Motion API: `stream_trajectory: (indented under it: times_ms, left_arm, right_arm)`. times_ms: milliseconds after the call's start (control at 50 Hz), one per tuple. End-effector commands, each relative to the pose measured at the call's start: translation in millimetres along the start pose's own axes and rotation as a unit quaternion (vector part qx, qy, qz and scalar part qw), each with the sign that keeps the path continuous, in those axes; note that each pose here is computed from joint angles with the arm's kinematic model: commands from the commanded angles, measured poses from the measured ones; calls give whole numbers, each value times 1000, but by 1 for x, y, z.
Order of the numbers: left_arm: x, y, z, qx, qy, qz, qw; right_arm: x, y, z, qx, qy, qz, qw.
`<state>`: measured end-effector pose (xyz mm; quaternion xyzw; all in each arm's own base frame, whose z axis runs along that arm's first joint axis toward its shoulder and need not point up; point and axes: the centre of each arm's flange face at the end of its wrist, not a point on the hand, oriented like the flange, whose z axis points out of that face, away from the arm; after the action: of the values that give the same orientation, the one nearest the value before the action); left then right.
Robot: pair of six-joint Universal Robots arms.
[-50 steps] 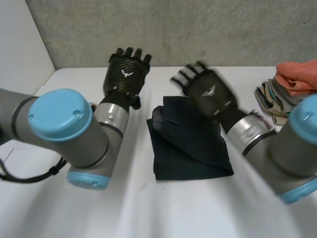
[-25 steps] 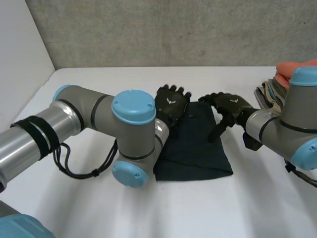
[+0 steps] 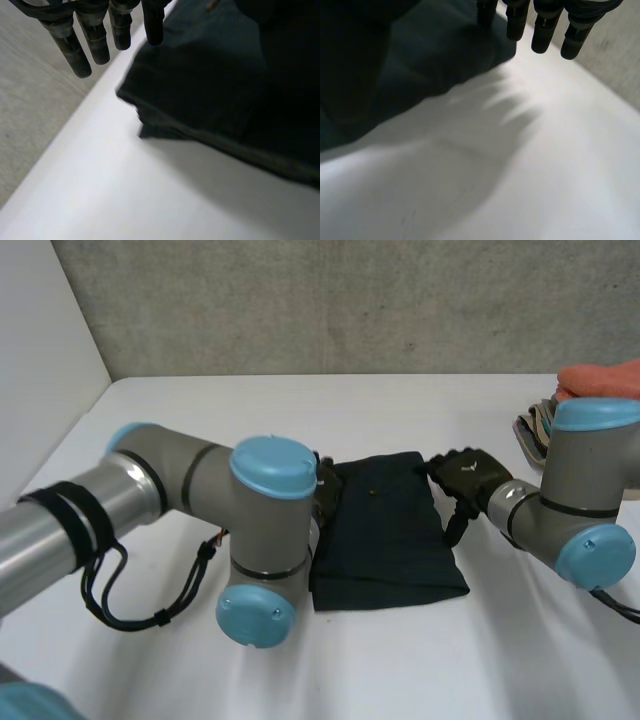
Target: Fold the laundry.
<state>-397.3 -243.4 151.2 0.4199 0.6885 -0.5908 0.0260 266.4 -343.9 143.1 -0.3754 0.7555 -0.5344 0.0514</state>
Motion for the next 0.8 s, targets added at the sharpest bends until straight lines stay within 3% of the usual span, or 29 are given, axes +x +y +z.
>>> stream_trajectory:
  times_ms: [20,220,400,580,800]
  left_arm:
    - [-28,-42,-25,60,-11,-44,997]
    - [-64,-79,-74,153,42,-118,980]
    - [-69,-63,-90,162,112,-155,968]
    - [-65,-56,-89,156,124,-159,967]
    - [-64,-56,-90,157,125,-160,967]
  right_arm:
    - [1,-45,-28,81,24,-20,996]
    - [-16,-50,-88,128,35,-37,990]
    - [-77,10,-108,123,-24,-46,991]
    - [-103,39,-88,116,-52,-52,991]
    - [-98,40,-54,151,-13,-60,987]
